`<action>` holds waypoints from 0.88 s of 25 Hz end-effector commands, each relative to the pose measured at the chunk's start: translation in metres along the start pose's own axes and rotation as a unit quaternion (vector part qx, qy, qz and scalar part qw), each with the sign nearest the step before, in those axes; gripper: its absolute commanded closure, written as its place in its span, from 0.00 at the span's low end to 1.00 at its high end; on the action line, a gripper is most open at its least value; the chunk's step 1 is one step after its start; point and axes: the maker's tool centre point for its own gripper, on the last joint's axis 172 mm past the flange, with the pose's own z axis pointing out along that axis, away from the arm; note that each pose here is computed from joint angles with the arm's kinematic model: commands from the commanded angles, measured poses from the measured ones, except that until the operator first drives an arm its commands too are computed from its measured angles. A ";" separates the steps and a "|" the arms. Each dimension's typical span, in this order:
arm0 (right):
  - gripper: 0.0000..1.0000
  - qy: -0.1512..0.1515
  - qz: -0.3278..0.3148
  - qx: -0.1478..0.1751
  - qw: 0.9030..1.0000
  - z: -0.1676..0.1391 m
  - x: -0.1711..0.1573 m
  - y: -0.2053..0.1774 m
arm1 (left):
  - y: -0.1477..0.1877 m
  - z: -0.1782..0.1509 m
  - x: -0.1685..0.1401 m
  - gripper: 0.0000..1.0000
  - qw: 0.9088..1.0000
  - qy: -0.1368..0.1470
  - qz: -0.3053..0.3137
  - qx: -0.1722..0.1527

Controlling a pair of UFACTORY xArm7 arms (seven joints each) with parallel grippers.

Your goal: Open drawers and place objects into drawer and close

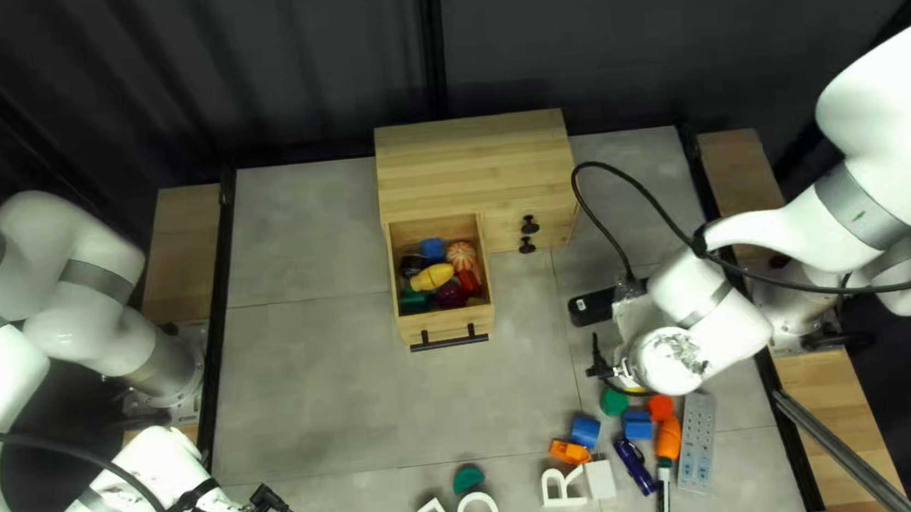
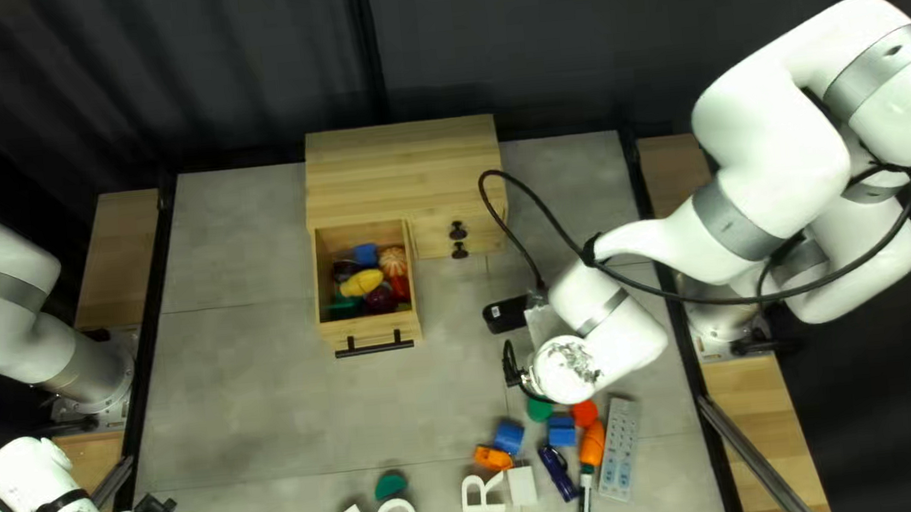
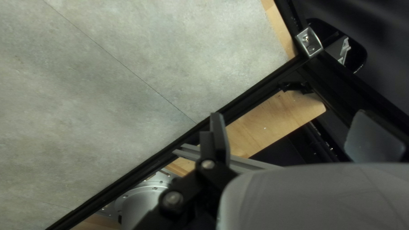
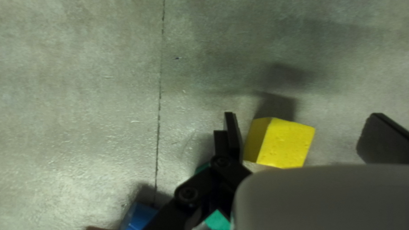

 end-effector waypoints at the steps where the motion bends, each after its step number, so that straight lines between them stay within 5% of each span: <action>1: 0.00 -0.004 0.009 0.004 1.000 0.004 -0.001 0.004 | 0.000 0.000 0.000 0.00 1.000 0.000 0.000 0.000; 10: 0.00 -0.013 0.013 0.009 1.000 0.008 -0.003 -0.001 | 0.000 0.000 0.000 0.00 1.000 0.000 0.000 0.000; 17: 0.13 -0.023 0.018 0.011 1.000 0.012 -0.005 0.000 | 0.000 0.000 0.000 0.00 1.000 0.000 0.000 0.000; 18: 0.19 -0.025 0.018 0.011 0.999 0.012 -0.004 -0.001 | 0.000 0.000 0.000 0.00 1.000 0.000 0.000 0.000; 19: 0.48 -0.025 0.018 0.011 0.999 0.012 -0.004 -0.001 | 0.000 0.000 0.000 0.00 1.000 0.000 0.000 0.000; 20: 0.88 -0.026 0.018 0.011 0.999 0.012 -0.004 -0.001 | 0.000 0.000 0.000 0.00 1.000 0.000 0.000 0.000; 22: 0.92 -0.027 0.018 0.012 0.999 0.011 -0.004 -0.002 | 0.000 0.000 0.000 0.00 1.000 0.000 0.000 0.000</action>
